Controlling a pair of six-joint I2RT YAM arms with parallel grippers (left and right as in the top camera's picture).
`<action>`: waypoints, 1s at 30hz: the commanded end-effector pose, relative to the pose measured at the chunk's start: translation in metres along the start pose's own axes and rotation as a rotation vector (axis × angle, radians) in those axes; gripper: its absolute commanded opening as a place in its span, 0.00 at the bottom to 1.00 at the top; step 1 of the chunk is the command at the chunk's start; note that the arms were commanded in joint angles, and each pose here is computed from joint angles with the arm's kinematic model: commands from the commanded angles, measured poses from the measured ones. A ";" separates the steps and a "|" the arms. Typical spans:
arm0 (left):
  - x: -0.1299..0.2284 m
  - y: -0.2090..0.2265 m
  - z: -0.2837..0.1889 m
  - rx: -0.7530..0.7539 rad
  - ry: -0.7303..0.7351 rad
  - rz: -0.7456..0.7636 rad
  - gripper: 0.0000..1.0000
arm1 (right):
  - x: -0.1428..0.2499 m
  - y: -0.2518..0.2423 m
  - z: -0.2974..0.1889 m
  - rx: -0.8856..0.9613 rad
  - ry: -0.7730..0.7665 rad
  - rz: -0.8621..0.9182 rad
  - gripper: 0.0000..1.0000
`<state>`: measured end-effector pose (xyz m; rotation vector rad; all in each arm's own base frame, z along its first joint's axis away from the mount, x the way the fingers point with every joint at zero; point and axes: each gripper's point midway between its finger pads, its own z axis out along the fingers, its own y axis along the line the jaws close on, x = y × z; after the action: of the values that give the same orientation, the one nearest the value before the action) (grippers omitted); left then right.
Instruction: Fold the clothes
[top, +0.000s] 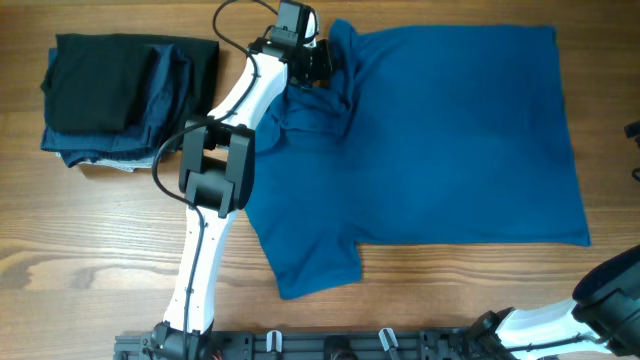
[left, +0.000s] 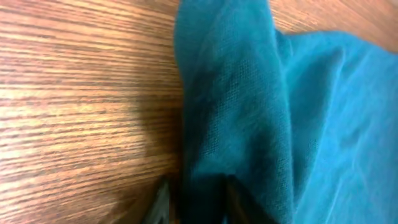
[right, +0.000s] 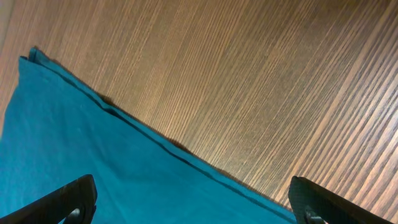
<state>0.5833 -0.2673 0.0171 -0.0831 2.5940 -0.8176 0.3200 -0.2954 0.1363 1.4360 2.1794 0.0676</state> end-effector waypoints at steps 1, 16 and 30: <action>0.002 -0.004 0.004 0.018 0.007 0.007 0.17 | -0.006 0.003 -0.007 -0.017 -0.018 -0.001 1.00; -0.032 -0.052 -0.040 0.066 -0.114 0.099 0.04 | -0.006 0.003 -0.007 -0.017 -0.017 -0.001 1.00; 0.010 -0.099 -0.028 -0.002 -0.077 0.305 0.06 | -0.006 0.003 -0.007 -0.017 -0.018 -0.001 1.00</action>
<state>0.5667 -0.3147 0.0649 0.1118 2.5132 -0.7951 0.3200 -0.2955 0.1361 1.4363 2.1797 0.0677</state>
